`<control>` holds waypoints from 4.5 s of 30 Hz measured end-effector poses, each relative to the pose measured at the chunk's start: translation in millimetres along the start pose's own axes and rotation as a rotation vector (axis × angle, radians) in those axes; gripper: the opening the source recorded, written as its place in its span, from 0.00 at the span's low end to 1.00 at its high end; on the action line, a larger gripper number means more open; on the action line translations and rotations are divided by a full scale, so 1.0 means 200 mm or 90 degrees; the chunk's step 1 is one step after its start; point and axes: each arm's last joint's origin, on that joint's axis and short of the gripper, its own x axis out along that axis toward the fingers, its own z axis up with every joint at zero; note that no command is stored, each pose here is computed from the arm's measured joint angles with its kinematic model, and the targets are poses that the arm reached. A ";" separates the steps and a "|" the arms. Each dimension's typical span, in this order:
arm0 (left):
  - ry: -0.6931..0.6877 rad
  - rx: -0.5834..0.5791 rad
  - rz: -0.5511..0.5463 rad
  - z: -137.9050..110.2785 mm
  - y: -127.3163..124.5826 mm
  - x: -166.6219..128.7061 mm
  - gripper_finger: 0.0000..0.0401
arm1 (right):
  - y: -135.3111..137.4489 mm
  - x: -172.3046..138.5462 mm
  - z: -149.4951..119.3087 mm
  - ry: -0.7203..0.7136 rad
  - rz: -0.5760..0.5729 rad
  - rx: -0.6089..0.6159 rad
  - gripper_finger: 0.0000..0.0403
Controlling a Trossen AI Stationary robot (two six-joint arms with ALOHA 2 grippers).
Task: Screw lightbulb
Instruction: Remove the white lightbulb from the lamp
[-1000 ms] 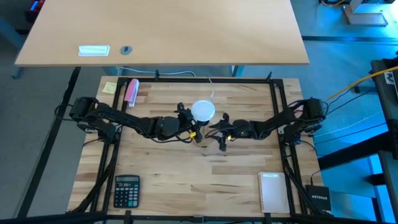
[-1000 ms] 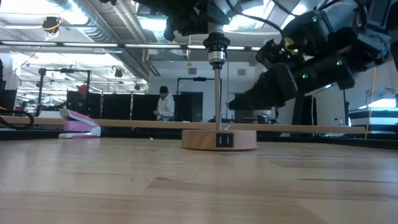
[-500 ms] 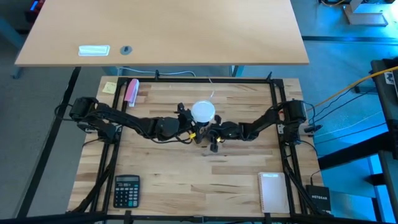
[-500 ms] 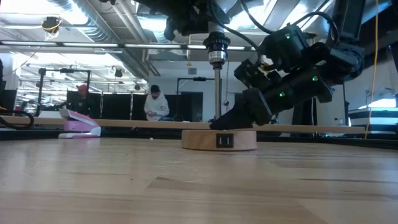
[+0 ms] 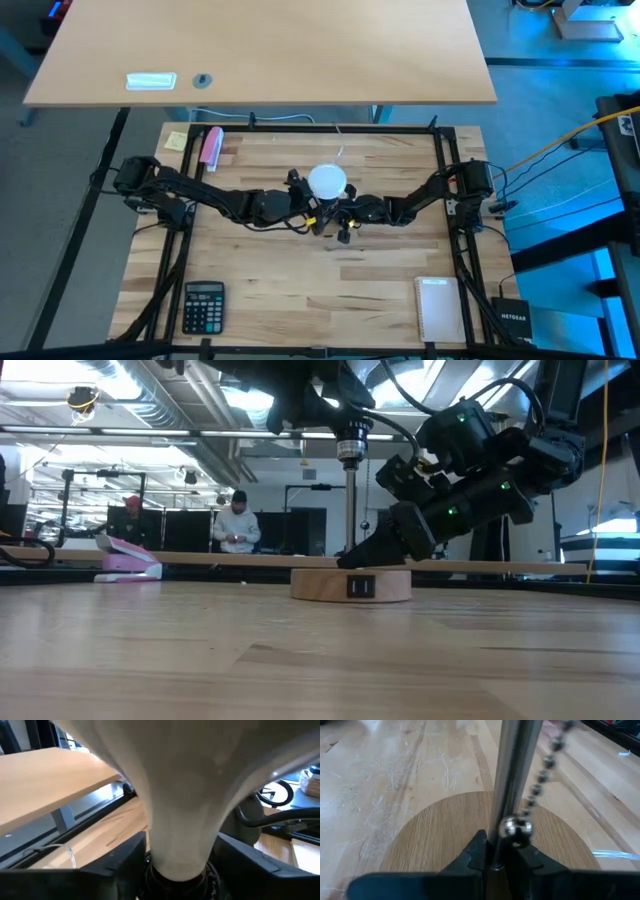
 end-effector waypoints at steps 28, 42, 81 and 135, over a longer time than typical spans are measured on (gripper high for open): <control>0.177 0.087 -0.125 0.22 0.30 -0.29 0.69 | 0.00 0.00 0.00 0.002 0.006 0.000 0.11; 0.118 0.040 -0.428 0.25 0.64 -0.03 0.65 | 0.00 0.00 -0.01 0.003 0.006 0.000 0.11; -0.004 0.051 -0.492 0.07 0.45 0.26 0.31 | 0.01 0.00 -0.01 0.005 0.022 0.012 0.11; -0.045 0.082 0.019 0.02 -0.03 0.02 0.34 | -0.15 -0.04 0.09 -0.023 -0.017 -0.017 0.55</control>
